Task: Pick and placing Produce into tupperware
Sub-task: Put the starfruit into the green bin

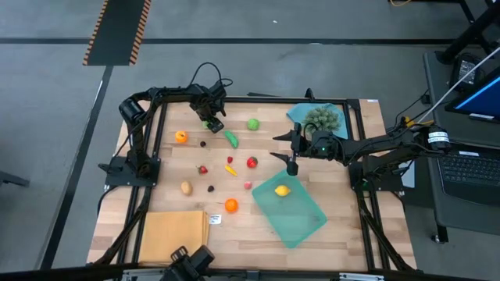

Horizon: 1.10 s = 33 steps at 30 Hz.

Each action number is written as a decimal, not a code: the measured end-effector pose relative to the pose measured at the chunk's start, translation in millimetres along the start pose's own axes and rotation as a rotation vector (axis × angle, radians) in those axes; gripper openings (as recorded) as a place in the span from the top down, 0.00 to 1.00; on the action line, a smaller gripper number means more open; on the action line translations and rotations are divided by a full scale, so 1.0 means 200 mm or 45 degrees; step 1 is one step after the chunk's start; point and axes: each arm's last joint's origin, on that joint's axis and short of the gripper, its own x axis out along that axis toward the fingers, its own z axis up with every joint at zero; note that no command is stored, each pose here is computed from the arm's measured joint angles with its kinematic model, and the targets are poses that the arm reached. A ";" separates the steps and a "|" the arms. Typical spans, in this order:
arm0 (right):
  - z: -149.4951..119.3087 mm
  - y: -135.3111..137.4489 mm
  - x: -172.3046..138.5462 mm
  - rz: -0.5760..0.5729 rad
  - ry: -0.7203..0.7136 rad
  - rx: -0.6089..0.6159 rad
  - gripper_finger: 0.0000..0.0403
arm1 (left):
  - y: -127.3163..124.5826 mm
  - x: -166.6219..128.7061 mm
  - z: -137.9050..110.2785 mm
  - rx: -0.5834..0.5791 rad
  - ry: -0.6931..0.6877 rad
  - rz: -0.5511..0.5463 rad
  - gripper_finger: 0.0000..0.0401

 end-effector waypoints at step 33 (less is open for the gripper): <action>0.06 -0.10 -0.09 -0.090 -0.023 0.058 0.31 | -0.11 -0.68 -0.24 0.224 -0.775 -0.064 0.48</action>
